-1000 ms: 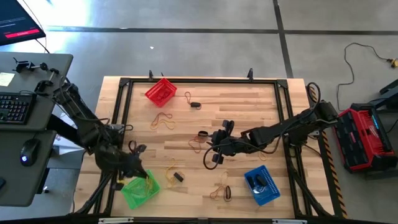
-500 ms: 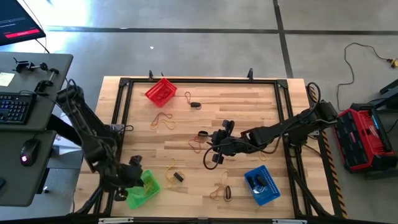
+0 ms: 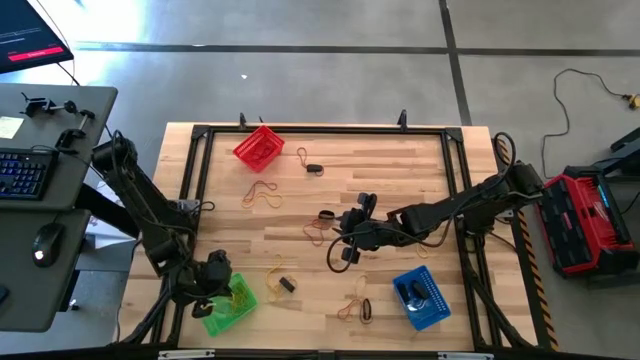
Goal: Sort rubber bands into baskets
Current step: Put the yellow rubber band into the green basket, then put the black rubber band into the blue basket
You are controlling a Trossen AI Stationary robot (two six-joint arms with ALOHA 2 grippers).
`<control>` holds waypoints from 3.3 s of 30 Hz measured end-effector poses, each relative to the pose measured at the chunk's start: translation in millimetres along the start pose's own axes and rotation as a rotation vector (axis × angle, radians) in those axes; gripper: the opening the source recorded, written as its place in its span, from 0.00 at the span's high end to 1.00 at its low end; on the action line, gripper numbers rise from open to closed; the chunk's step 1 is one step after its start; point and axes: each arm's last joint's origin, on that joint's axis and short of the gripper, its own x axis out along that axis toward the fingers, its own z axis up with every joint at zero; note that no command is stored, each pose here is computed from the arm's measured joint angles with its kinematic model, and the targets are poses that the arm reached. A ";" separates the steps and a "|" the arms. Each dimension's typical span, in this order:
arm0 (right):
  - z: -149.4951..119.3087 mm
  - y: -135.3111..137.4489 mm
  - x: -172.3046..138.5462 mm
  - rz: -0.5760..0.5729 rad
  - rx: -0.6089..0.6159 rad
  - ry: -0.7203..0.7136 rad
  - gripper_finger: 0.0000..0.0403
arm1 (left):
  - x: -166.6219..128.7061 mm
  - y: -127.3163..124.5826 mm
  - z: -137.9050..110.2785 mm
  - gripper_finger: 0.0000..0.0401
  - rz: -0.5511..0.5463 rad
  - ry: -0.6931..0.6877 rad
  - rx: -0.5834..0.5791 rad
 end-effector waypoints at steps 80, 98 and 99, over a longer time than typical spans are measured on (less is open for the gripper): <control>-73.3 86.0 8.8 0.487 0.525 0.696 0.71 | 16.8 51.2 78.8 1.00 -0.142 -0.650 0.499; -87.6 99.1 6.5 0.467 0.431 0.695 0.71 | 16.6 52.8 79.7 1.00 -0.103 -0.667 0.422; -88.0 99.0 6.8 0.465 0.423 0.692 0.71 | 16.6 52.9 79.8 1.00 -0.097 -0.670 0.414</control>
